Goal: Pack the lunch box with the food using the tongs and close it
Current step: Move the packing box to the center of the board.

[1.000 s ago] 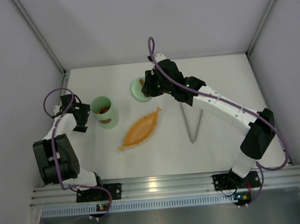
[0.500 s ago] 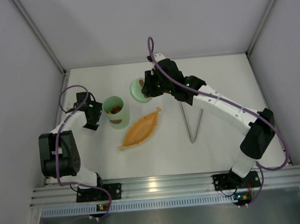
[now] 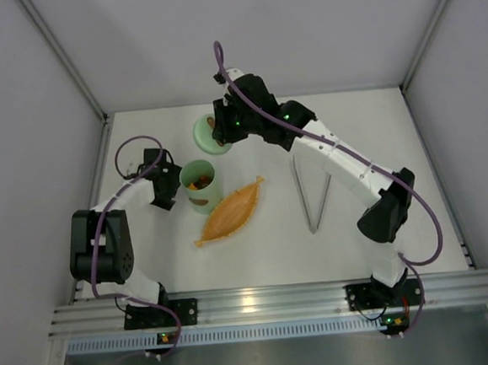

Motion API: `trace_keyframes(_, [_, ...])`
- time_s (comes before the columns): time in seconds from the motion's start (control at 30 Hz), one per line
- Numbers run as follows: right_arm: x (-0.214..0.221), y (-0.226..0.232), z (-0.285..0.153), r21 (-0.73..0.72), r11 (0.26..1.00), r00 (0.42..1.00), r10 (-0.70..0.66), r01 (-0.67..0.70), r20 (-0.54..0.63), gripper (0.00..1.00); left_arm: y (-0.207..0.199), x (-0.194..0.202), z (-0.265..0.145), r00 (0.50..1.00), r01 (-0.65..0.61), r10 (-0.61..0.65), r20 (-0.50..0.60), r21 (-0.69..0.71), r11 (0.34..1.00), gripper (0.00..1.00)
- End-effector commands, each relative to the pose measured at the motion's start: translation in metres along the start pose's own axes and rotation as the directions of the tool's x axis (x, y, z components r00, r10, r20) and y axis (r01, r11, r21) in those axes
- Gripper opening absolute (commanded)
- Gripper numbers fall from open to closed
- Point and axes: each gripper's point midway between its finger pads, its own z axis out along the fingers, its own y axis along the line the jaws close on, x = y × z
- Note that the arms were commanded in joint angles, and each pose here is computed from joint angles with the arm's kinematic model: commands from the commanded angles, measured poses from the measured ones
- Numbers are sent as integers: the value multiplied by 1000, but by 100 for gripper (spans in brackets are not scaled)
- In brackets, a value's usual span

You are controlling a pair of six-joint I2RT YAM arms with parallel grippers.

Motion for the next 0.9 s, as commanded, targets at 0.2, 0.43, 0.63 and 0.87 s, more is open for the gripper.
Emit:
trace_keyframes(0.2, [48, 6, 3, 51, 993, 980, -95, 106, -177, 11, -39, 9, -2, 1000, -1, 0, 20, 93, 996, 93])
trace_keyframes(0.43, [63, 11, 4, 56, 989, 968, -124, 139, -219, 11, -52, 27, -2, 1000, -21, 21, 0, 116, 993, 93])
trace_keyframes(0.63, [75, 16, 7, 55, 985, 958, -144, 162, -250, 11, -63, 40, -2, 999, -22, 26, -27, 157, 987, 93])
trace_keyframes(0.87, [83, 22, 10, 44, 980, 947, -174, 192, -270, 11, -57, 22, -6, 999, -14, 10, 33, 134, 991, 98])
